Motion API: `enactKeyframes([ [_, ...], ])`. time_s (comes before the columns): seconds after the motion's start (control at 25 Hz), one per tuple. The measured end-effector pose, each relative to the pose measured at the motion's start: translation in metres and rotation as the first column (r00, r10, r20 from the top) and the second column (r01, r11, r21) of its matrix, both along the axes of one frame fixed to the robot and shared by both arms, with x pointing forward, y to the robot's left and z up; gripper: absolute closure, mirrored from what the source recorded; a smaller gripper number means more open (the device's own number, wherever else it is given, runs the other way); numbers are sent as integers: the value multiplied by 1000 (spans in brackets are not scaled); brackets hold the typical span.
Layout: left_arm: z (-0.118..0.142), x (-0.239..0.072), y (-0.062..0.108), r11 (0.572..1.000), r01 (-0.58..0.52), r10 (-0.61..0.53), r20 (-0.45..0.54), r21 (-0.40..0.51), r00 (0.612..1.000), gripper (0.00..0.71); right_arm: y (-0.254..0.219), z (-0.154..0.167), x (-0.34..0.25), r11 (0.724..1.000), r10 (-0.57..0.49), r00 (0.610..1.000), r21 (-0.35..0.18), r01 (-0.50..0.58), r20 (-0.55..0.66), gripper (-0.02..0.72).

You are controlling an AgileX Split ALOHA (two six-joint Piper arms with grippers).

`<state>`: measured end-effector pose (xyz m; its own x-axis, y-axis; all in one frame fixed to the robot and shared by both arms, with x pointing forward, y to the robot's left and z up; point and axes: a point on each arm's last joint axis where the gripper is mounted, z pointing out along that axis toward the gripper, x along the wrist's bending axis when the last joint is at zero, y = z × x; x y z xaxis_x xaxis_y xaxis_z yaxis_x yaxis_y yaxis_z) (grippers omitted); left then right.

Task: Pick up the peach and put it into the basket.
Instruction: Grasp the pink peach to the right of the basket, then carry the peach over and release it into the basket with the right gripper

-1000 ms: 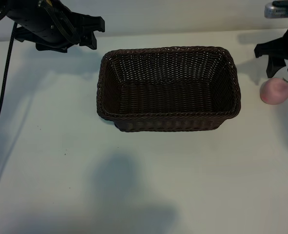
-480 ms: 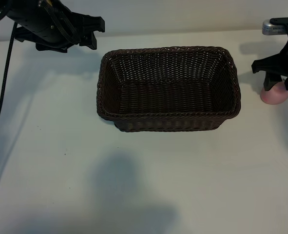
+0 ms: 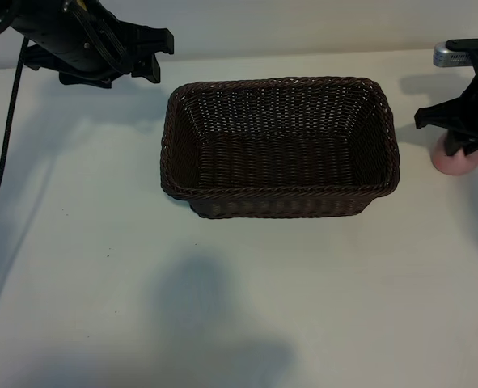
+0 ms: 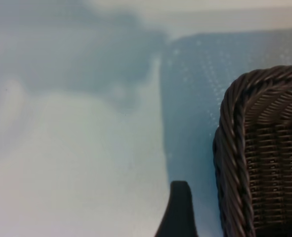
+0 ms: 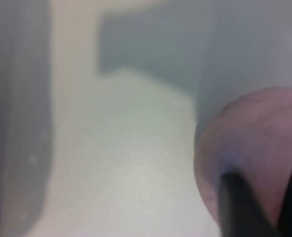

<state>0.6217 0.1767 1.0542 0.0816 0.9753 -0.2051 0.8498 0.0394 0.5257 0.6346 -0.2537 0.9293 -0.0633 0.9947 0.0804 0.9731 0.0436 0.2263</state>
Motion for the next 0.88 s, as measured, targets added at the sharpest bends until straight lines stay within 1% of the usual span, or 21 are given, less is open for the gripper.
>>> enactKeyframes([
  [0.04,0,0,0,1000,0,0,-2,1,1000,125,0,0,0,1000,-4,1000,1,4,0,621],
  [0.08,0,0,0,1000,0,0,-2,1,1000,125,0,0,0,1000,-5,1000,1,5,0,647],
  [0.16,0,0,0,1000,0,0,-2,1,1000,125,0,0,-1,1000,-6,1000,1,6,-7,662],
  [0.36,0,0,0,1000,0,0,-2,1,1000,125,0,1,-3,1000,-2,999,-1,2,-37,664],
  [0.52,0,0,0,1000,0,0,-2,1,1000,125,0,9,-3,1000,2,999,-1,-2,-43,664],
  [0.68,0,0,0,1000,0,0,-2,1,1000,125,0,29,-7,1000,4,1000,1,-4,-13,664],
  [0.88,0,0,0,1000,0,0,-3,1,1000,125,-2,64,-14,1000,12,997,-5,-11,72,664],
])
